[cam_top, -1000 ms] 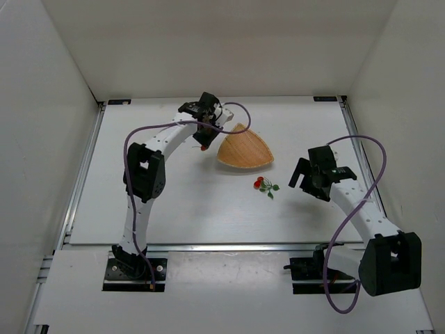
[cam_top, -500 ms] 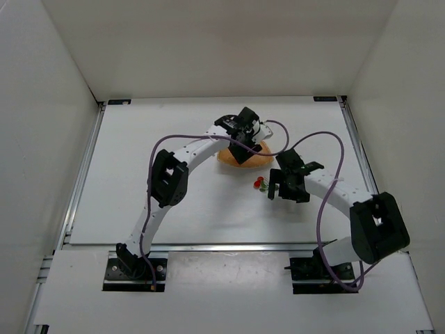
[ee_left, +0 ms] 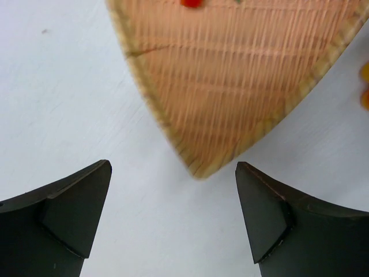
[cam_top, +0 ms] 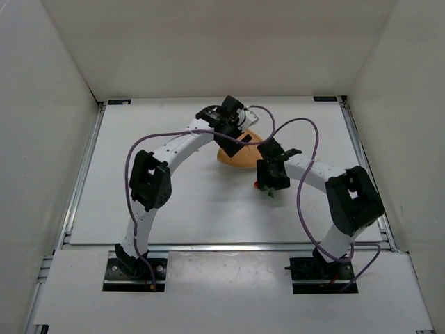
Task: Place and organize the fake fruits in the fruit bowl
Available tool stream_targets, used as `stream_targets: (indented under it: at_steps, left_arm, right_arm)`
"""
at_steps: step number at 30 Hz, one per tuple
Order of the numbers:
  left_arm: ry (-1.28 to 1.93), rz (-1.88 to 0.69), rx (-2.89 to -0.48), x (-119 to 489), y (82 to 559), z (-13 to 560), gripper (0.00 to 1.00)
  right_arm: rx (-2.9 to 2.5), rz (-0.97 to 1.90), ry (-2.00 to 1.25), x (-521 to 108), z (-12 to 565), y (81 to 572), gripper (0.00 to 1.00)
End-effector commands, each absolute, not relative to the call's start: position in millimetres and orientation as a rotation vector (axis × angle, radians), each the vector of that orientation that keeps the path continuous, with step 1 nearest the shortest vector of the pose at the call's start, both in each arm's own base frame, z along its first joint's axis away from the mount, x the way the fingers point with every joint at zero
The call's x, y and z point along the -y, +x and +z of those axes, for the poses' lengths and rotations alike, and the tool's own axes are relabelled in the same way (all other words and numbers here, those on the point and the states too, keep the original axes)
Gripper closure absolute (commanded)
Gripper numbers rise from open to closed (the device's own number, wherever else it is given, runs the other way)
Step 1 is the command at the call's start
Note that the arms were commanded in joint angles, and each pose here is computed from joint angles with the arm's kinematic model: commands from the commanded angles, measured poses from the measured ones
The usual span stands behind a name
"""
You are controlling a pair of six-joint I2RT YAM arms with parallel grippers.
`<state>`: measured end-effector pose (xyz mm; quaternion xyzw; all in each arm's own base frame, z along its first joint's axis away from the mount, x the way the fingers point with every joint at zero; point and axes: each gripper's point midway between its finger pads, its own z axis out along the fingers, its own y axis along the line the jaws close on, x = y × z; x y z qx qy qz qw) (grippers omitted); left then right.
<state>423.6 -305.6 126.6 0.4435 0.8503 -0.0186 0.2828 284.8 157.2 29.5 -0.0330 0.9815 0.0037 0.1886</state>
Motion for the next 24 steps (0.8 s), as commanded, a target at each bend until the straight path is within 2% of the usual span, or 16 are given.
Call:
stream_targets:
  at_steps: [1, 4, 7, 8, 10, 11, 24]
  left_arm:
    - [1.058, -0.033, -2.214, 270.8, 423.3, 191.0, 0.00]
    - [1.001, 0.017, -2.252, 237.4, 424.0, 192.4, 0.00]
    - [0.937, 0.046, -2.287, 209.0, 422.2, 194.4, 0.00]
    - [0.926, 0.050, -2.293, 202.6, 421.2, 195.0, 0.00]
    - [0.884, 0.047, -2.307, 187.5, 417.7, 198.8, 0.00]
    - [0.874, 0.051, -2.312, 182.4, 416.9, 199.5, 0.00]
    - [0.755, 0.023, -2.339, 144.0, 414.6, 209.3, 0.00]
  right_arm:
    - [-2.753, -0.010, -0.124, -164.7, 25.1, 298.9, 0.33]
    - [-2.792, -0.007, -0.135, -167.7, 13.4, 296.7, 0.41]
    - [-2.822, -0.008, -0.142, -169.2, 7.2, 287.9, 0.61]
    - [-2.822, -0.008, -0.142, -169.2, 7.2, 287.8, 0.77]
    - [-2.838, -0.017, -0.145, -168.6, 2.5, 280.6, 0.90]
    - [-2.838, -0.017, -0.145, -168.5, 2.5, 280.5, 1.00]
    - [-2.690, 0.129, -0.111, -182.8, 62.2, 273.3, 1.00]
